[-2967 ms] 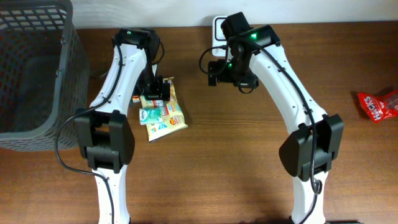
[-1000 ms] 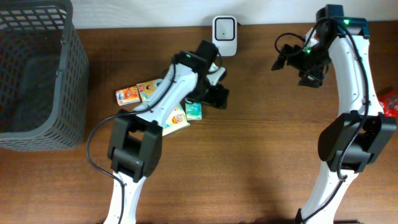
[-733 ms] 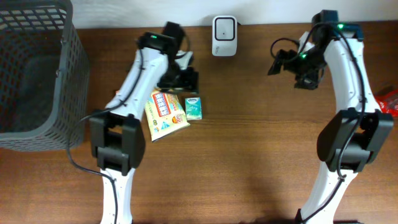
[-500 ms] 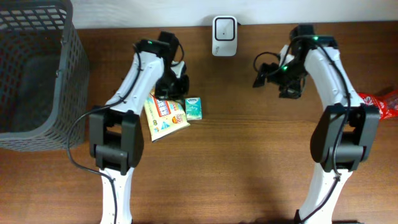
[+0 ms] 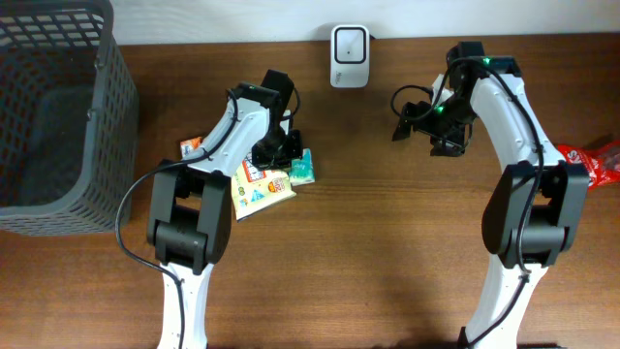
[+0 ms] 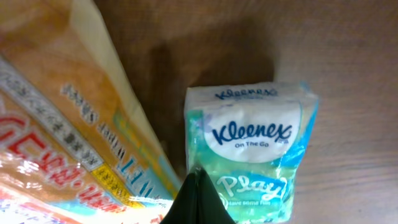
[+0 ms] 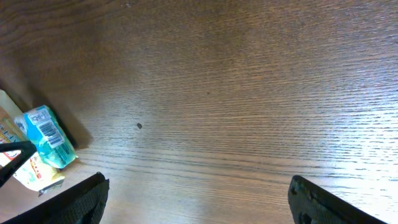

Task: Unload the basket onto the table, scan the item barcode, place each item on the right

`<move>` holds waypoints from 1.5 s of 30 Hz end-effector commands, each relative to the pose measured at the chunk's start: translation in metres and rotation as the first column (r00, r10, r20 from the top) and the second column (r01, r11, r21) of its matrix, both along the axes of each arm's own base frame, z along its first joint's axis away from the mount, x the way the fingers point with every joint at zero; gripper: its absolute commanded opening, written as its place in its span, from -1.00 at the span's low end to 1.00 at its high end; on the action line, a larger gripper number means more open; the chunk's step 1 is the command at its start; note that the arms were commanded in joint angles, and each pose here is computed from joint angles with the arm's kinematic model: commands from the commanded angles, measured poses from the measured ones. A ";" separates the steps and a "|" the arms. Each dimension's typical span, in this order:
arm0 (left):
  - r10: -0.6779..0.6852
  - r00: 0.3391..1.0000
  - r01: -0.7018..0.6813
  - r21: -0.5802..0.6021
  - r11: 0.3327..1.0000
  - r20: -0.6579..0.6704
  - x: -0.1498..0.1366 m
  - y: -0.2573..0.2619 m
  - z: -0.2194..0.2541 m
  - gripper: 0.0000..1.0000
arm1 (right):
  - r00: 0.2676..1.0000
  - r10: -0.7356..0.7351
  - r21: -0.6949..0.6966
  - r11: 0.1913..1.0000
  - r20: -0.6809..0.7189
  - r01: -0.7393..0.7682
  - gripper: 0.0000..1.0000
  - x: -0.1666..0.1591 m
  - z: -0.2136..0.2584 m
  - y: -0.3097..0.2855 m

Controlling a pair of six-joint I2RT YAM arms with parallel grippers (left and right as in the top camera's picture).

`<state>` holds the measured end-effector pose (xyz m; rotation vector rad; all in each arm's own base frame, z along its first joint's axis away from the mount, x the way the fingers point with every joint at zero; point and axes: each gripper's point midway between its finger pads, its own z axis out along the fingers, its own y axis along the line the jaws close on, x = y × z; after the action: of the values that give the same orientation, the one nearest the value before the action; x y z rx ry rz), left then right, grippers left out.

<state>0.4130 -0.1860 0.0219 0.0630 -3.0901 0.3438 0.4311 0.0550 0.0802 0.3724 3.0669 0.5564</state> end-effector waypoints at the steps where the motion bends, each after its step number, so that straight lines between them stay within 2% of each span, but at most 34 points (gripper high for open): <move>1: 0.003 1.000 -0.003 -0.007 1.000 0.000 0.001 -0.005 -0.008 -1.00 | 1.000 -0.005 0.006 1.000 -0.003 0.005 0.86 -0.001 0.001 0.000; 12: -0.170 0.981 0.177 -0.077 0.981 0.098 -0.017 -0.091 -0.003 -1.00 | 0.999 -0.002 0.005 1.000 -0.036 0.002 0.86 -0.009 0.000 0.000; 15: -0.192 0.974 0.202 -0.080 0.976 0.116 -0.018 -0.101 0.004 -1.00 | 0.998 -0.002 0.006 1.000 -0.059 0.002 0.87 -0.014 0.001 0.000; 17: -0.182 0.976 0.192 -0.079 0.978 0.116 -0.012 -0.097 0.017 -1.00 | 0.997 0.001 0.006 1.000 -0.076 0.000 0.91 -0.018 0.001 0.001; 21: -0.104 0.985 0.115 -0.076 0.990 0.134 0.017 -0.053 0.077 -1.00 | 0.980 0.192 0.011 0.981 -0.050 -0.191 0.93 -0.028 0.001 0.020; 24: -0.031 0.987 0.033 -0.010 0.999 0.156 0.035 -0.008 0.103 -1.00 | 0.968 0.248 0.008 0.969 -0.025 -0.248 0.92 -0.027 0.001 0.045; 26: 0.010 0.988 -0.016 0.038 0.999 0.153 0.040 0.019 0.104 -0.76 | 0.967 0.257 0.003 0.967 -0.002 -0.257 0.87 -0.024 0.001 0.064; 28: 0.040 0.991 -0.052 0.095 0.994 0.127 0.038 0.043 0.099 -0.58 | 0.978 0.209 0.004 0.978 0.000 -0.209 0.72 -0.021 0.001 0.083; 31: 0.063 0.993 -0.080 0.182 0.980 0.098 0.034 0.070 0.088 0.03 | 0.994 0.110 0.013 0.994 -0.022 -0.110 0.71 -0.021 0.000 0.109; 32: 0.066 0.994 -0.083 0.204 0.975 0.087 0.032 0.076 0.085 0.41 | 0.997 0.074 0.015 0.997 -0.033 -0.074 0.71 -0.022 0.000 0.118; 33: 0.068 0.994 -0.085 0.215 0.973 0.082 0.031 0.079 0.082 0.95 | 0.998 0.047 0.016 0.999 -0.045 -0.046 0.70 -0.023 -0.001 0.122; 37: 0.067 0.997 -0.076 0.269 0.960 0.043 0.022 0.088 0.064 0.98 | 0.994 -0.026 0.009 1.000 -0.106 0.027 0.68 -0.037 -0.010 0.145; 41: 0.067 0.997 -0.072 0.274 0.959 0.025 0.018 0.089 0.042 0.98 | 0.968 -0.139 -0.029 0.990 -0.208 0.136 0.65 -0.060 -0.028 0.154; 45: 0.068 0.997 -0.072 0.272 0.960 0.024 0.017 0.089 0.030 0.98 | 0.930 -0.261 -0.061 0.965 -0.258 0.254 0.64 -0.068 -0.040 0.162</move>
<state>0.4322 -0.1009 0.0600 0.1829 -3.1356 -0.0575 0.3727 0.2096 0.0484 0.6191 3.2052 0.5261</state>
